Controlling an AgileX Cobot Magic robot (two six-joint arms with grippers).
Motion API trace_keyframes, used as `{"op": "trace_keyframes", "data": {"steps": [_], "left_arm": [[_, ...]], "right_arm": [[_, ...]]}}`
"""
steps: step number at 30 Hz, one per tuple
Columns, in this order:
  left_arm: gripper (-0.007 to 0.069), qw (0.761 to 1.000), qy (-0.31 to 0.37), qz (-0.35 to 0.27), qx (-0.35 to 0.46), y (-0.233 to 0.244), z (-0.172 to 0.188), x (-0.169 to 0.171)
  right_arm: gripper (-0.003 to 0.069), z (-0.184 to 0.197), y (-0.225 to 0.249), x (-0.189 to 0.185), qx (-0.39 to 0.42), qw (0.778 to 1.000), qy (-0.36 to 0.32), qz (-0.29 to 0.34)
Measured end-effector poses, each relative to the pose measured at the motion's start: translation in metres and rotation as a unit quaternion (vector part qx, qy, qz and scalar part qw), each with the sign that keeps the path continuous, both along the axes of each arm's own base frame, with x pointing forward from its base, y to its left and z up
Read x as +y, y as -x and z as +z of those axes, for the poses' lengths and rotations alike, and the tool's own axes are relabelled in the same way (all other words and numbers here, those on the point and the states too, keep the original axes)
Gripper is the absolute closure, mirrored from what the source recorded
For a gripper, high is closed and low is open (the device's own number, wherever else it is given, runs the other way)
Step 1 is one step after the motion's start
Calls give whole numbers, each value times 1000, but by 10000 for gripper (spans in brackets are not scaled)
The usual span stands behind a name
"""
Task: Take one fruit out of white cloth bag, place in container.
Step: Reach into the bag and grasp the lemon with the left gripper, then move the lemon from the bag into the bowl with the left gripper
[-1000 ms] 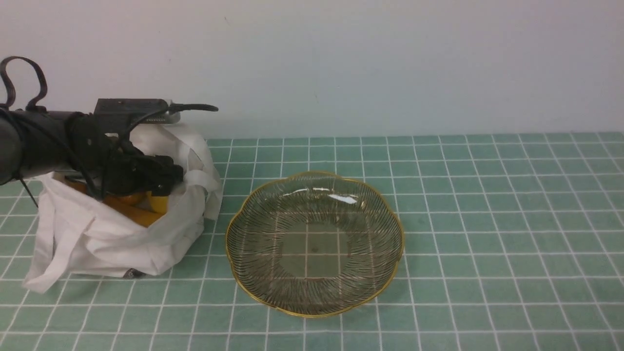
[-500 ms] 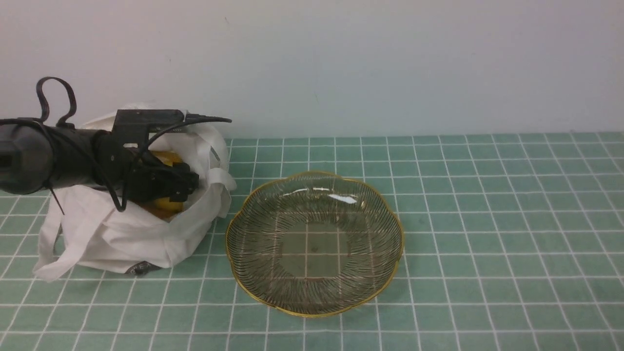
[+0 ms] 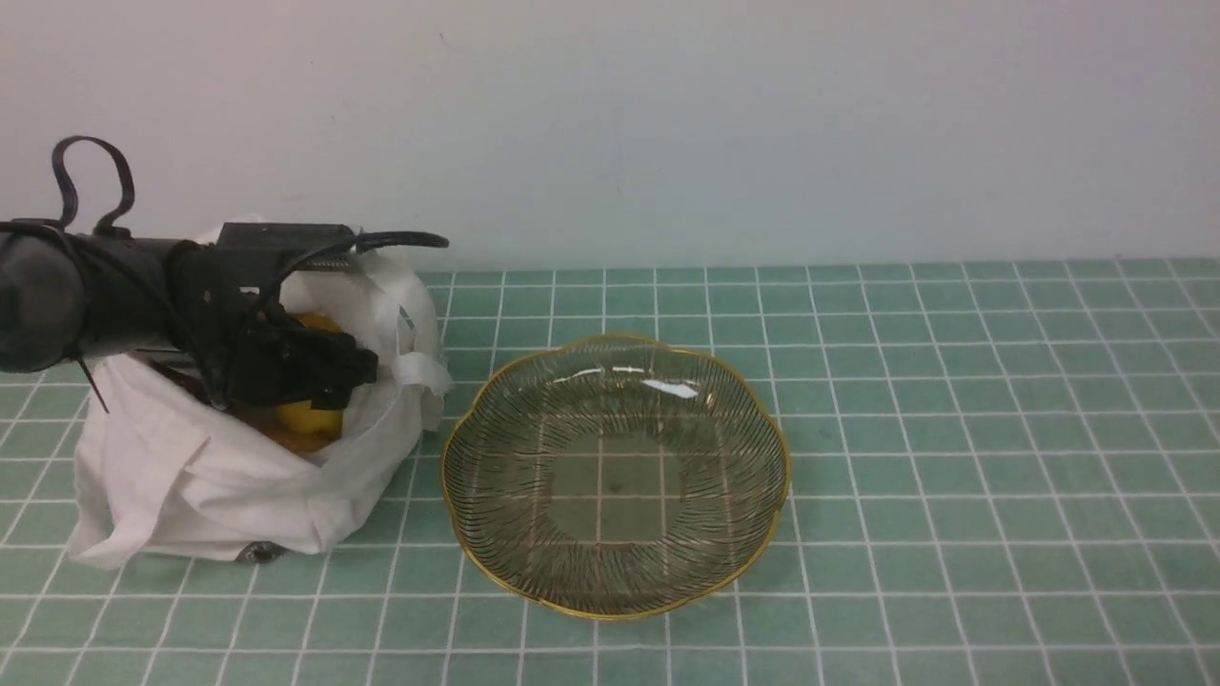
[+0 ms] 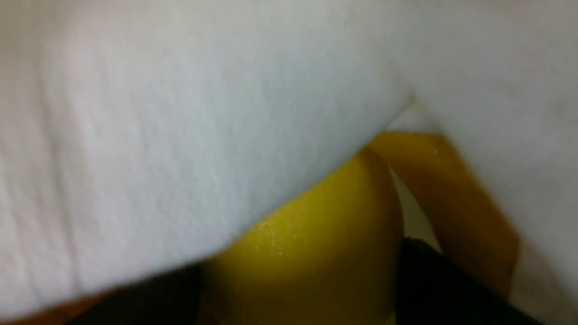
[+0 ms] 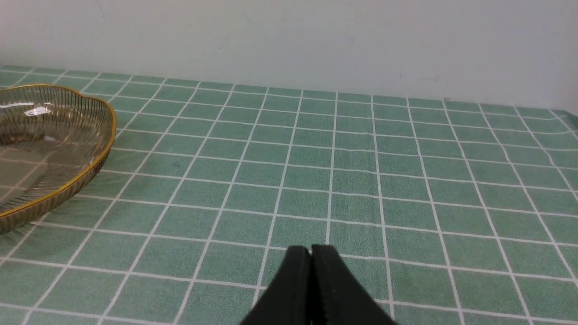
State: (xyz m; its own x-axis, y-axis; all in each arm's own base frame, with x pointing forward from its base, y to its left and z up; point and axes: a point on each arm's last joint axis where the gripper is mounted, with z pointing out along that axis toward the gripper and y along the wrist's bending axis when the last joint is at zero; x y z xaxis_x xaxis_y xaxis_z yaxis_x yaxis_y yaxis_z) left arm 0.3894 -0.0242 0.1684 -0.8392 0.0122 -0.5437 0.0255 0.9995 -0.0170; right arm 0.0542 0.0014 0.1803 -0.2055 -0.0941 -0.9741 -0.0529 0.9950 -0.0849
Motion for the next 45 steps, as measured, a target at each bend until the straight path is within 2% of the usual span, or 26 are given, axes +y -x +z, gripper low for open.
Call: {"op": "trace_keyframes", "data": {"steps": [6,15,21,26,28,29,31,33,34,37,41,45], "left_arm": [[131,1000,-10,-2,29,27,46,3],[131,996,-23,-2,86,54,72,6],[131,998,-9,3,69,72,100,6],[131,999,41,-17,28,92,133,-13],[131,996,68,-49,19,99,140,-32],[131,992,89,-92,18,104,142,-56],[131,988,101,-115,18,106,141,-70],[131,979,113,-168,13,108,135,-101],[131,978,112,-173,13,109,134,-103],[131,966,95,-239,18,105,111,-138],[131,962,78,-259,32,93,81,-155],[131,965,70,-250,43,78,50,-162]], "right_arm": [[674,0,0,0,0,1000,0,0],[674,0,0,0,0,1000,0,0],[674,0,0,0,0,1000,0,0],[674,0,0,0,0,1000,0,0],[674,0,0,0,0,1000,0,0],[674,0,0,0,0,1000,0,0],[674,0,0,0,0,1000,0,0],[674,0,0,0,0,1000,0,0],[674,0,0,0,0,1000,0,0],[674,0,0,0,0,1000,0,0],[674,0,0,0,0,1000,0,0],[674,0,0,0,0,1000,0,0]]}}
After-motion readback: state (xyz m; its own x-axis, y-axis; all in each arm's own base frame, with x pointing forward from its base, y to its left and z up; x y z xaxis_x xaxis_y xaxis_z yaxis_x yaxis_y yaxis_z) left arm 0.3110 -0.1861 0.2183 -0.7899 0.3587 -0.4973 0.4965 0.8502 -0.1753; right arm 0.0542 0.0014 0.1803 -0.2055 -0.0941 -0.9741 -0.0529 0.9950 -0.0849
